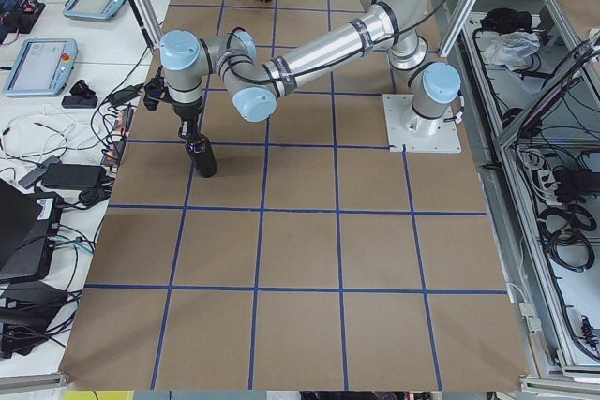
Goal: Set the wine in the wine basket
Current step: 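Close the left gripper on the bottle neck, then lift the bottle with the left gripper and set it upright mid-table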
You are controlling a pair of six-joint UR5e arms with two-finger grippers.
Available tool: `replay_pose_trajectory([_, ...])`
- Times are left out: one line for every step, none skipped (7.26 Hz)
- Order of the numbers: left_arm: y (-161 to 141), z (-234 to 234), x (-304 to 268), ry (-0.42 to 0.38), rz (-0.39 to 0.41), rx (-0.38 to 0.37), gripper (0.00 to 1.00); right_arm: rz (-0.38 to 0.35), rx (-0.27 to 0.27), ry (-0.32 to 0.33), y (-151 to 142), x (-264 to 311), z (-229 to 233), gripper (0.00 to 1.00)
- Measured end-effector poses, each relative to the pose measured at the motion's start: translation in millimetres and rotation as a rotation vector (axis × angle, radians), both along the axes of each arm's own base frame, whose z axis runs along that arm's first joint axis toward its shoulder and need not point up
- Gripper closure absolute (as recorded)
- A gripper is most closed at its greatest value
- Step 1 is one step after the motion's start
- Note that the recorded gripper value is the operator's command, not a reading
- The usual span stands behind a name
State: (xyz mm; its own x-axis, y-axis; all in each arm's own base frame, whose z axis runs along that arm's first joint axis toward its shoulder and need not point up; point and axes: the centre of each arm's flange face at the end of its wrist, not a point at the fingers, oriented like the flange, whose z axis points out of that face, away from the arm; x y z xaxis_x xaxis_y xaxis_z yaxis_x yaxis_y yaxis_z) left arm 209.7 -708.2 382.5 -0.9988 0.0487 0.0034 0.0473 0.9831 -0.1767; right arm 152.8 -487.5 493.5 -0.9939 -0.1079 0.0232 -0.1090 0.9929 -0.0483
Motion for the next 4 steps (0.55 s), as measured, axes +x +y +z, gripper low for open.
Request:
replay_pose_trajectory([2.5,4.8,-2.7,0.005,-0.001,0.003,1.0,0.0,0.0,0.0,0.0,0.1,0.0,0.0])
replay_pose_trajectory([5.3,10.6,-9.8,0.013,-0.004,0.011,1.0,0.0,0.0,0.0,0.0,0.1,0.0,0.0])
replay_pose_trajectory([8.1,18.0,-26.2,0.02,-0.001,0.019,1.0,0.001,0.0,0.0,0.0,0.0,0.0,0.0])
replay_pose_trajectory([12.4,26.9,-58.2,0.028,0.01,0.023,1.0,0.0,0.0,0.0,0.0,-0.1,0.0,0.0])
